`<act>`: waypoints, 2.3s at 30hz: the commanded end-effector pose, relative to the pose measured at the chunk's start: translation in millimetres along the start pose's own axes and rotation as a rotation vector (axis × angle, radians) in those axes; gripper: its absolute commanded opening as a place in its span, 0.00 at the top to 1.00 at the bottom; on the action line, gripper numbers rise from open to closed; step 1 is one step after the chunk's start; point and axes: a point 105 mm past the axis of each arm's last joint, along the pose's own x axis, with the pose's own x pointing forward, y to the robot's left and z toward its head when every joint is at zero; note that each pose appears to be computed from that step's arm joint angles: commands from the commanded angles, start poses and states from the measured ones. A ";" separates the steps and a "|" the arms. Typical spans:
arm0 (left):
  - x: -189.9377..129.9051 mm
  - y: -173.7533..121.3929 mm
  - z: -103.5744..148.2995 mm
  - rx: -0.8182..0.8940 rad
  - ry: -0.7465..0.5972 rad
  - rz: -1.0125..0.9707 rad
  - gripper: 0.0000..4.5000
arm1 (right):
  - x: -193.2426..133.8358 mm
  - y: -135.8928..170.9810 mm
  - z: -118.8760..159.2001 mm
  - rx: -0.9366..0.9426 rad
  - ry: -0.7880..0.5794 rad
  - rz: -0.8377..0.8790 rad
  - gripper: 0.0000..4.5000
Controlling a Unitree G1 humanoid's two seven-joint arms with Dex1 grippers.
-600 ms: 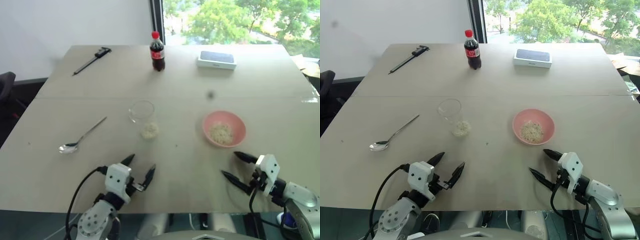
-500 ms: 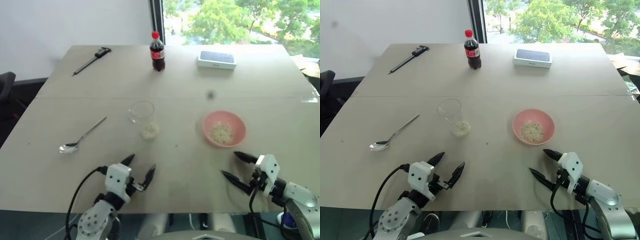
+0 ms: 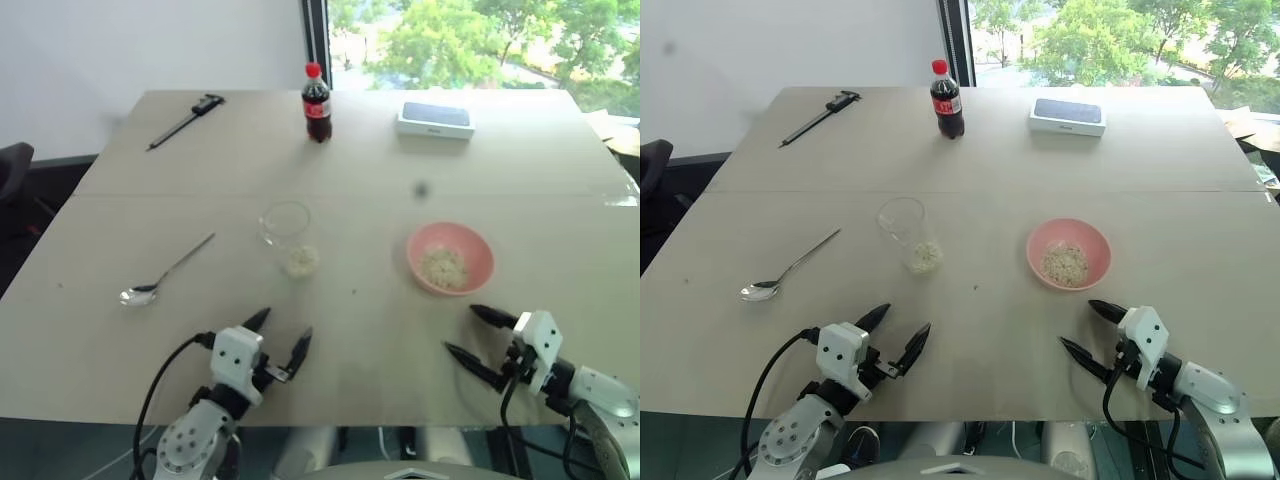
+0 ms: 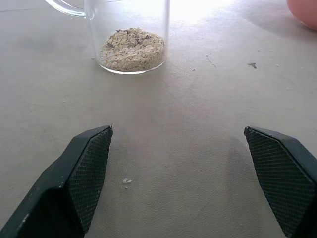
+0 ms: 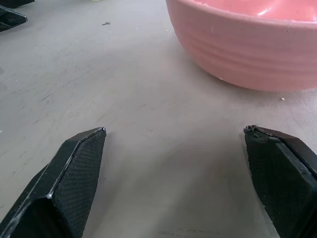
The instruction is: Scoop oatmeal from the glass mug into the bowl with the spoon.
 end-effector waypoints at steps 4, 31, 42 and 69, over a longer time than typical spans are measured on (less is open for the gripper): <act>-1.1 -3.0 -0.1 -0.018 -0.007 0.000 0.01 | -2.5 1.4 -0.6 0.003 0.010 0.008 0.00; -35.2 210.8 46.1 0.145 0.174 0.364 0.01 | 17.4 71.2 108.4 -0.052 -0.161 0.415 0.00; -26.7 217.6 11.1 0.055 0.389 0.157 0.12 | 13.7 70.8 102.6 -0.059 -0.158 0.377 0.00; -10.2 209.7 177.3 0.298 -0.340 0.322 0.99 | 34.1 35.5 149.3 -0.042 -0.314 0.276 0.00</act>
